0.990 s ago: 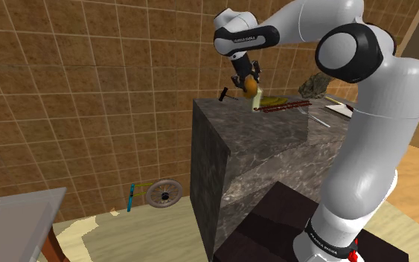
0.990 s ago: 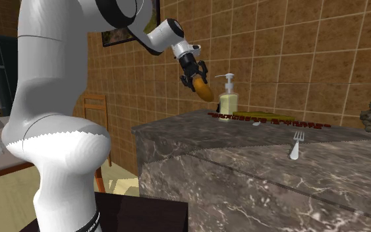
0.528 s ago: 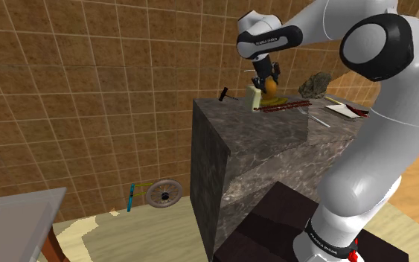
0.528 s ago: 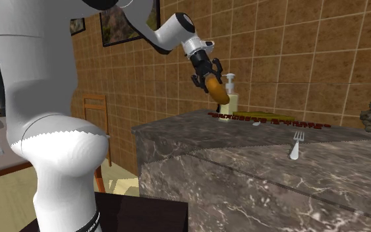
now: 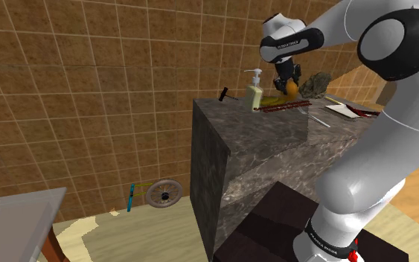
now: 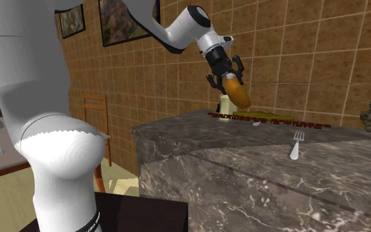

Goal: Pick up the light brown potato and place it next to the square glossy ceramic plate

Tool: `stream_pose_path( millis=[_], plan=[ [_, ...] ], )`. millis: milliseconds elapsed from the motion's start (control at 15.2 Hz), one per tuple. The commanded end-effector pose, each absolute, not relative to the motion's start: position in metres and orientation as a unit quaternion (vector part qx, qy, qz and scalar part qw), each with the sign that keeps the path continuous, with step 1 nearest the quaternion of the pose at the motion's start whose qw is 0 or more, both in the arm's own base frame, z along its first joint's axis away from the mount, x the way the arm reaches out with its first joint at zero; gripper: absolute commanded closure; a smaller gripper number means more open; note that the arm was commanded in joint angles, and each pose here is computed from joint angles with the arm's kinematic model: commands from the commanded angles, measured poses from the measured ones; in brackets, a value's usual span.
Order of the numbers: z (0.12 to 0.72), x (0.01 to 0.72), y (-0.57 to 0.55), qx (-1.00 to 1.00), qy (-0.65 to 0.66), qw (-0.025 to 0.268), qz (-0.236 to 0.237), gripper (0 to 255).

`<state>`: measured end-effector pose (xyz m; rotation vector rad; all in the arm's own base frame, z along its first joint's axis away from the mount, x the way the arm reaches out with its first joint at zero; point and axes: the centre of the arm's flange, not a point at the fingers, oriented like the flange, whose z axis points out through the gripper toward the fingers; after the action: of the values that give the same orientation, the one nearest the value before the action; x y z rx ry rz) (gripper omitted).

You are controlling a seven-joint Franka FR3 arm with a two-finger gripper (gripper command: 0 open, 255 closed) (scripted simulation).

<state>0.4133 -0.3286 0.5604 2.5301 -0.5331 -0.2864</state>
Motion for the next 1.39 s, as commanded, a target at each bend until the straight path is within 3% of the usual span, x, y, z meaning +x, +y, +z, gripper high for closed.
stream_pose_path(
  millis=[0, 1320],
  plan=[
    [0.56, 0.391, -0.347, 0.937, -0.197, 0.267, -0.106, 255],
    [0.56, 0.198, -0.527, 0.937, -0.197, 0.267, -0.106, 255]
  ],
)
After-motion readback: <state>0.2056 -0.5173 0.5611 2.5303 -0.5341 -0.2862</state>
